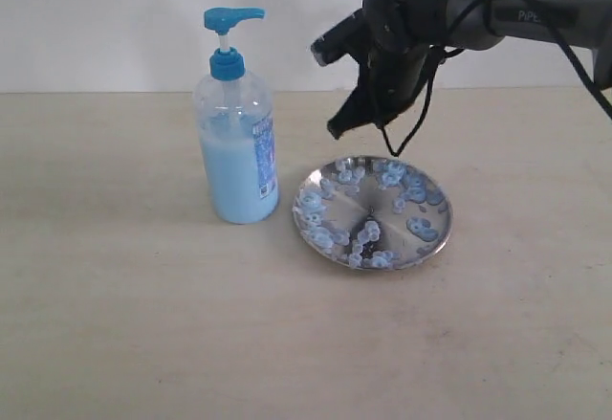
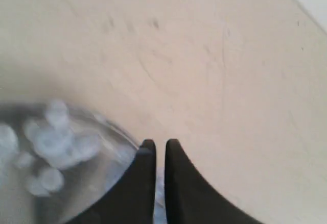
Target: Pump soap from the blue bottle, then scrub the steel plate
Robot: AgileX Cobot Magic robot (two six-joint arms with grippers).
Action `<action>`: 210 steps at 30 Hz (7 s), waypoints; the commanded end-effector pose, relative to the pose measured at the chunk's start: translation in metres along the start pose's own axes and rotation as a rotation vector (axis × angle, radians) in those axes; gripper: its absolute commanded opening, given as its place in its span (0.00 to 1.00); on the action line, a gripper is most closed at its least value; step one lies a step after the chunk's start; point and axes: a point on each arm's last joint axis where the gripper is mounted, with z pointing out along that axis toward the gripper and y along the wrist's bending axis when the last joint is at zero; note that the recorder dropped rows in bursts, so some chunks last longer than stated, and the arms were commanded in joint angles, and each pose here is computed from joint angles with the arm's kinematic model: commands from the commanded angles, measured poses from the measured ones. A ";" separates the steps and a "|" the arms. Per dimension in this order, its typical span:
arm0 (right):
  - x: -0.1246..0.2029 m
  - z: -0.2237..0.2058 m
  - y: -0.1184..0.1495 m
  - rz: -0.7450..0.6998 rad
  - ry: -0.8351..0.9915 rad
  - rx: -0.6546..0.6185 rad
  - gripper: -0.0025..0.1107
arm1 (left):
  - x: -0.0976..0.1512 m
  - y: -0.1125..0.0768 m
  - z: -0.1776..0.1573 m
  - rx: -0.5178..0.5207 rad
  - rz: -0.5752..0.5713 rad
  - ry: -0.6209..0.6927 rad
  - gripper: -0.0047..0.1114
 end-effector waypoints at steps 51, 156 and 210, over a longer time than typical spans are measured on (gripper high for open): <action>0.153 -0.331 -0.047 0.192 -1.064 0.163 0.02 | 0.000 0.000 0.000 0.008 -0.006 -0.005 0.08; 0.392 -0.213 0.041 0.561 -0.753 0.216 0.02 | 0.020 0.008 -0.009 -0.049 0.453 0.186 0.08; 0.390 -0.213 0.045 0.518 -0.775 0.152 0.02 | 0.019 0.007 -0.009 -0.039 0.442 0.169 0.08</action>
